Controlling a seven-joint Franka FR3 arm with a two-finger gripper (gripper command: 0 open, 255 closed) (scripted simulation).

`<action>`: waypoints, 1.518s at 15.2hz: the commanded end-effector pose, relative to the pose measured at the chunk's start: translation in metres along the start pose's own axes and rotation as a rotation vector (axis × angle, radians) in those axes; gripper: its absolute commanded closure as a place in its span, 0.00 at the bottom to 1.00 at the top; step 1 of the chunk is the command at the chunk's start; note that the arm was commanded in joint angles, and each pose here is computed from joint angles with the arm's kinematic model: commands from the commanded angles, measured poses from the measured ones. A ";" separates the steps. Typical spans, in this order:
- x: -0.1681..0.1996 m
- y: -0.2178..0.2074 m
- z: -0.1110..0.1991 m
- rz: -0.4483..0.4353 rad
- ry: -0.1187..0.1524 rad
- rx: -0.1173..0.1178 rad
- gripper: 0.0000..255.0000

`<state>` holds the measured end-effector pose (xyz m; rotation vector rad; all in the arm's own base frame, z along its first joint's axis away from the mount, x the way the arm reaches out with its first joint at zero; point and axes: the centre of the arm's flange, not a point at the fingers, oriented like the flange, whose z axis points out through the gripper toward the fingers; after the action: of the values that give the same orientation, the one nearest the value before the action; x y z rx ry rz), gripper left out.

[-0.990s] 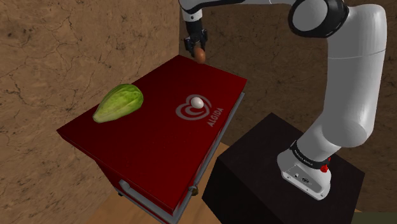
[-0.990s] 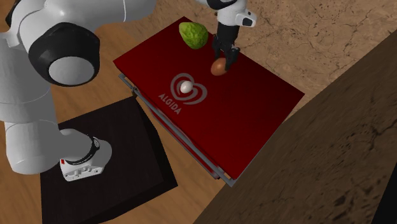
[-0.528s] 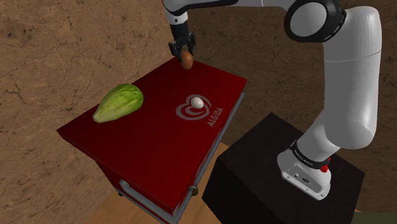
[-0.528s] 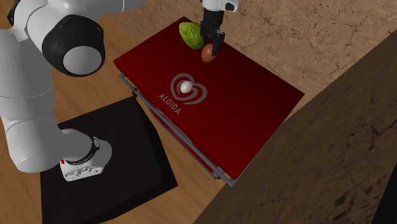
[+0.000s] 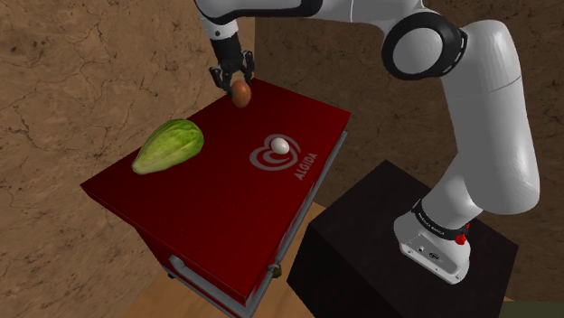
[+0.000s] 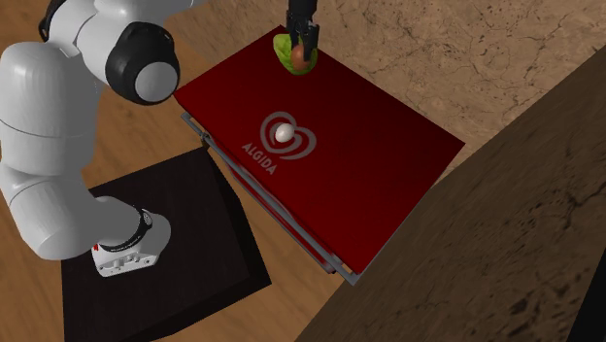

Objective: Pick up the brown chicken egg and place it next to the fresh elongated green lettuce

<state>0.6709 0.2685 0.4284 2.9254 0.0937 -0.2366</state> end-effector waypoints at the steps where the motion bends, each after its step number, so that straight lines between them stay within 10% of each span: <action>1: -0.001 -0.029 -0.003 0.001 -0.001 0.000 1.00; 23: 0.018 -0.052 0.109 0.001 -0.001 0.000 1.00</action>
<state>0.6678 0.2976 0.3149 2.9245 0.0921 -0.2381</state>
